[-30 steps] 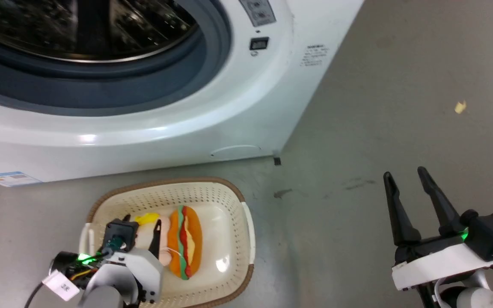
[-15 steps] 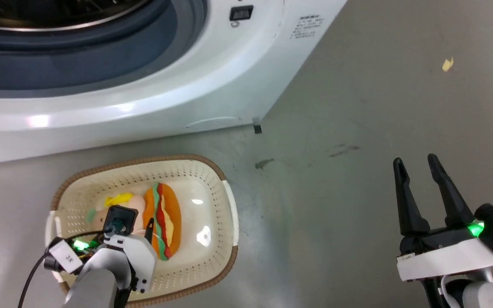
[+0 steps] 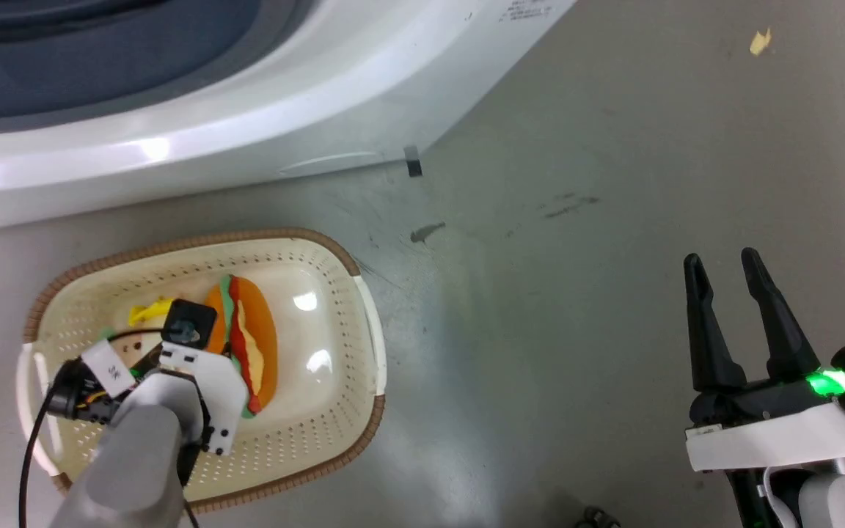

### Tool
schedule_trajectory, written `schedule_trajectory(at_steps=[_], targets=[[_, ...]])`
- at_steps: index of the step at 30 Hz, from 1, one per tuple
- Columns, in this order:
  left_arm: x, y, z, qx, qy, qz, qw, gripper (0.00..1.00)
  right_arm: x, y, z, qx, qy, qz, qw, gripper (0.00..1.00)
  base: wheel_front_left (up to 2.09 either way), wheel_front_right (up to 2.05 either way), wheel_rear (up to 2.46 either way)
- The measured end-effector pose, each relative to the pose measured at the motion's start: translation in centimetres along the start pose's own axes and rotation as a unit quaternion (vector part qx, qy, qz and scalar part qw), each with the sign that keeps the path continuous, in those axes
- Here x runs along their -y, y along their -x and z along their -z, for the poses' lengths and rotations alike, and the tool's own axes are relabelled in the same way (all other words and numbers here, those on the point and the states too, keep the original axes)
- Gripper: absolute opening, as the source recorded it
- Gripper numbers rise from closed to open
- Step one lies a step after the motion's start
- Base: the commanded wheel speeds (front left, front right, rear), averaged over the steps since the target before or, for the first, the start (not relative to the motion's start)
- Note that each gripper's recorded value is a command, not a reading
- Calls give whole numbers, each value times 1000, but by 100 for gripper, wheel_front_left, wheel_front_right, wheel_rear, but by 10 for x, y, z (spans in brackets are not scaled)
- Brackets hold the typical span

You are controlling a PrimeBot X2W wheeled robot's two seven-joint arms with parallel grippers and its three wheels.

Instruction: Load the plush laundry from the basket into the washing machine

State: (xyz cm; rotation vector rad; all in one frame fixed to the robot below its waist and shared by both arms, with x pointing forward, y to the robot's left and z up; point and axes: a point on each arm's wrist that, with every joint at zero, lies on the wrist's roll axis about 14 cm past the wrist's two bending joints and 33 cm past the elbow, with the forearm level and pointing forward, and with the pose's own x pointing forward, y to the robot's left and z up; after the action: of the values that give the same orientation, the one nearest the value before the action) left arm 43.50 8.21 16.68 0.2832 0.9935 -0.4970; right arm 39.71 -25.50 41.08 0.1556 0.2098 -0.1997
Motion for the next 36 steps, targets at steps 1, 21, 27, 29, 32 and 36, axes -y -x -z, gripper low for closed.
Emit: schedule_trajectory(at_steps=[1, 21, 27, 29, 32, 36], targets=[[0, -3, 4, -11, -4, 2, 1000, 100, 1, 0, 2, -2, 1, 2, 1000, 100, 0, 0, 0], [2, -66, 64, -148, -34, 41, 988, 87, 16, -9, 32, -31, -4, 32, 999, 100, 3, 3, 3], [8, -81, 77, -164, -30, 58, 984, 0, 17, -15, 38, -34, -3, 33, 999, 100, 0, 0, 0], [9, -84, 80, -164, -26, 58, 984, 0, 17, -17, 34, -27, 0, 31, 999, 100, 0, 0, 0], [11, -87, 82, -161, -28, 59, 985, 0, 17, -21, 25, -12, 1, 30, 999, 100, 0, 0, 0], [13, -86, 74, -147, -7, 54, 988, 0, 18, -22, 12, 6, 4, 30, 1000, 100, 0, 0, 0]])
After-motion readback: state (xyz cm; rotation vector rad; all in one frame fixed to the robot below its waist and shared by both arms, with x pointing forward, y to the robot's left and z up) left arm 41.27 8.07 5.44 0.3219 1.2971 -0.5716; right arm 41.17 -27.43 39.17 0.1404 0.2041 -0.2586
